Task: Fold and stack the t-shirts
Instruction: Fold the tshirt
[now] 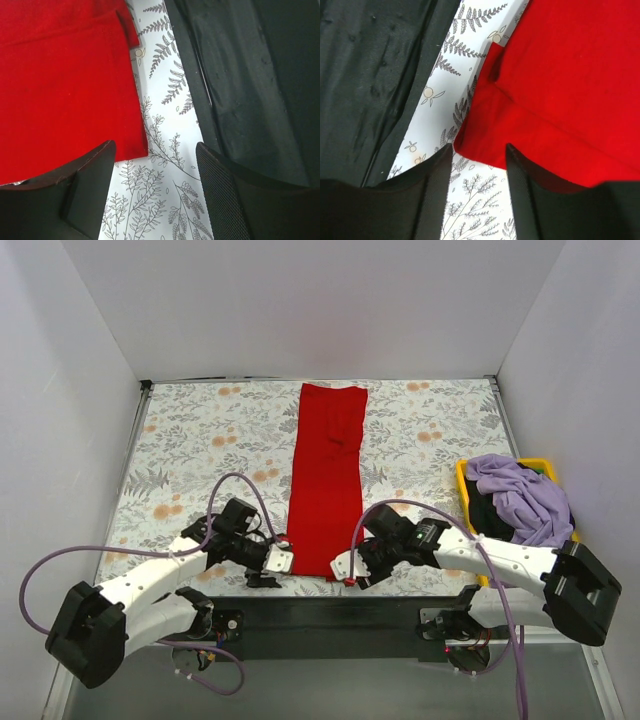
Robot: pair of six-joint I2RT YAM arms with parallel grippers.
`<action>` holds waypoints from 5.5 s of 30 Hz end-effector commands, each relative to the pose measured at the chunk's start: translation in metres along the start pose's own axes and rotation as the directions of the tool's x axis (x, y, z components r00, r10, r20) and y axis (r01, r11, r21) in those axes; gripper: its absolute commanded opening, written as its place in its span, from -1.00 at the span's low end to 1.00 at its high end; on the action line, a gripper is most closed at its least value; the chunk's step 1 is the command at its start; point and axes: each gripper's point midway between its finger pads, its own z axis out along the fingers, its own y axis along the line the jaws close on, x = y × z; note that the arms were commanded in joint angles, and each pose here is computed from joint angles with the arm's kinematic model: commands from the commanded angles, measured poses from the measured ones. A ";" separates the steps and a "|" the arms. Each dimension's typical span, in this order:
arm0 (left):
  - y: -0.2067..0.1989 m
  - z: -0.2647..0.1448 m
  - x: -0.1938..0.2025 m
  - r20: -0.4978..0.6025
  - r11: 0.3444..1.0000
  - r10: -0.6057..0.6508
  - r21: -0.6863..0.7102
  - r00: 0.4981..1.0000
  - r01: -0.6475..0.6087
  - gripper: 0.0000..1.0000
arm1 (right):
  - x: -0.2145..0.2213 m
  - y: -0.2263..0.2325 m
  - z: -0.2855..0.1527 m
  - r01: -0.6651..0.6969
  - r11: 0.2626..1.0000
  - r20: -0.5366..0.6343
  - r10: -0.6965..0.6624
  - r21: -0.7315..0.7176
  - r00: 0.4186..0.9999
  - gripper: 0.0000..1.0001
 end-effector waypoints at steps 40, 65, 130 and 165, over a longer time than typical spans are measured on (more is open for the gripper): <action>0.001 0.029 0.003 -0.126 0.984 0.161 -0.050 0.979 -0.169 -0.06 | 0.020 0.046 0.037 0.080 0.993 -0.122 -0.091 -0.087 0.988 -0.97; -0.027 0.034 -0.004 -0.089 0.976 0.182 0.136 0.979 -0.169 -1.00 | -0.009 0.049 0.025 0.128 0.988 -0.052 -0.133 -0.091 0.990 -0.97; 0.344 -0.056 0.016 -0.011 0.857 0.124 -0.503 0.992 -0.113 -0.18 | 0.101 -0.323 -0.085 0.186 0.857 -0.210 -0.093 0.481 0.973 0.17; 0.174 0.003 0.034 -0.017 0.962 0.071 -0.262 0.997 -0.073 -0.13 | 0.078 -0.131 0.011 -0.173 0.966 -0.089 0.193 0.193 0.977 -0.24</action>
